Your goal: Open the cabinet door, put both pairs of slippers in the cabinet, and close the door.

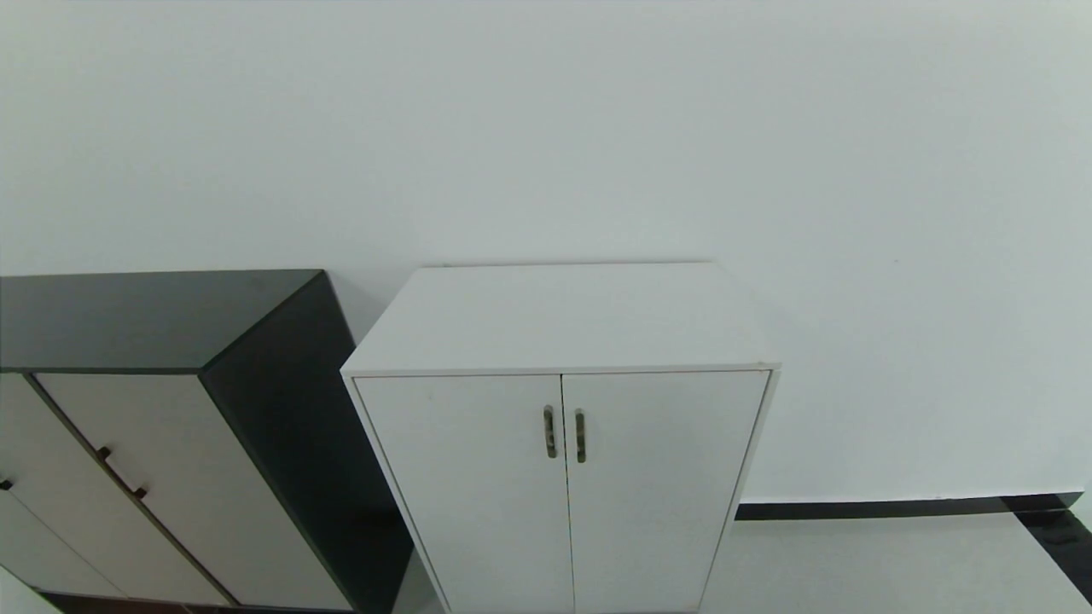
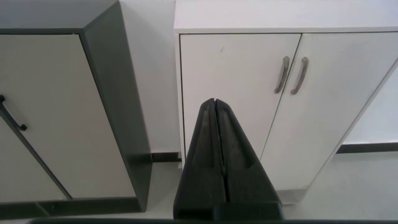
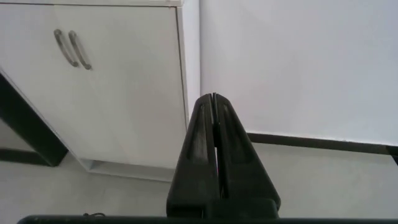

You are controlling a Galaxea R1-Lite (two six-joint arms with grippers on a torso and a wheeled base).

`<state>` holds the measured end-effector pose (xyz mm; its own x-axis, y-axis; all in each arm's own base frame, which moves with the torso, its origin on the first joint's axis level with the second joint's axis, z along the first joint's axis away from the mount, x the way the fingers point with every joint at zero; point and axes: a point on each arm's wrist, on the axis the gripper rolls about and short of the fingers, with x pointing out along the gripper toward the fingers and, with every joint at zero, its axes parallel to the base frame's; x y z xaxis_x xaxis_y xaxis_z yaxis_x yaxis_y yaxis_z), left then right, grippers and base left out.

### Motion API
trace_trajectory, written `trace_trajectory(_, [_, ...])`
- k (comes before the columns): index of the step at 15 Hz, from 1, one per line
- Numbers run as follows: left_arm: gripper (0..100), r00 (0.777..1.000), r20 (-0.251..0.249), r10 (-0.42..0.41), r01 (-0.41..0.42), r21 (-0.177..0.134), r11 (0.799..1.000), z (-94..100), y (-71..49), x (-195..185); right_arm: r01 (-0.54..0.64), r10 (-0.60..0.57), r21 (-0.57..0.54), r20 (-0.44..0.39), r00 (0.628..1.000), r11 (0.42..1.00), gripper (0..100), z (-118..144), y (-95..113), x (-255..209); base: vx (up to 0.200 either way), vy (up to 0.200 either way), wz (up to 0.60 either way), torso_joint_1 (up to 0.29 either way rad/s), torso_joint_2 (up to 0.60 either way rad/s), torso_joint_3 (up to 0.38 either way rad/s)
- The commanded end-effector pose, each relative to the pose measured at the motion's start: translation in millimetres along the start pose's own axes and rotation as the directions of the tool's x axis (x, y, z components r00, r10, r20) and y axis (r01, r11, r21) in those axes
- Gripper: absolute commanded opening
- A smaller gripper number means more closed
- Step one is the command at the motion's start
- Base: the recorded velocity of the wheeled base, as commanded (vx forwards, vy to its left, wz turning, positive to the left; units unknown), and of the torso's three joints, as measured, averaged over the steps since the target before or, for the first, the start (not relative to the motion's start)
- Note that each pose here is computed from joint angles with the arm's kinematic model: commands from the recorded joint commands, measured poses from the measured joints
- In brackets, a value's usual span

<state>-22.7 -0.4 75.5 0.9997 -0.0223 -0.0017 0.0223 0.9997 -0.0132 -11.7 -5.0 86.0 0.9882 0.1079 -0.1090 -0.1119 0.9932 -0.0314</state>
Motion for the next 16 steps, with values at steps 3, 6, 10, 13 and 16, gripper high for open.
trace_trajectory(3, [0,1.0,0.0,0.001,-0.001,-0.002,1.0,0.0,0.0,0.0,-0.065,0.064,-0.017,-0.024,0.998,0.998,0,-8.4,2.0,0.5,0.0,0.0,0.0,0.0,0.0,0.0])
trace_trajectory(6, [0,1.0,0.0,0.001,-0.001,-0.002,1.0,0.0,0.0,0.0,0.013,-0.012,-0.01,0.008,1.0,1.0,0,-8.6,2.9,-2.1,0.0,0.0,0.0,0.0,0.0,0.0])
trace_trajectory(10, [0,1.0,0.0,0.001,-0.001,-0.002,1.0,0.0,0.0,0.0,0.151,-0.15,0.0,0.1,0.984,0.989,0,-10.8,6.0,-9.4,0.0,0.0,0.0,0.0,0.0,0.0])
trace_trajectory(13, [0,1.0,0.0,0.001,-0.001,-0.001,1.0,0.0,0.0,0.0,0.149,-0.148,0.003,0.1,0.984,0.989,0,-10.8,6.0,-9.4,0.0,0.0,0.0,0.0,0.0,0.0])
trace_trajectory(16, [0,1.0,0.0,0.001,-0.001,0.001,1.0,0.0,0.0,0.0,0.148,-0.15,0.021,0.099,0.984,0.989,0,-11.4,5.9,-9.3,0.0,0.0,0.0,0.0,0.0,0.0])
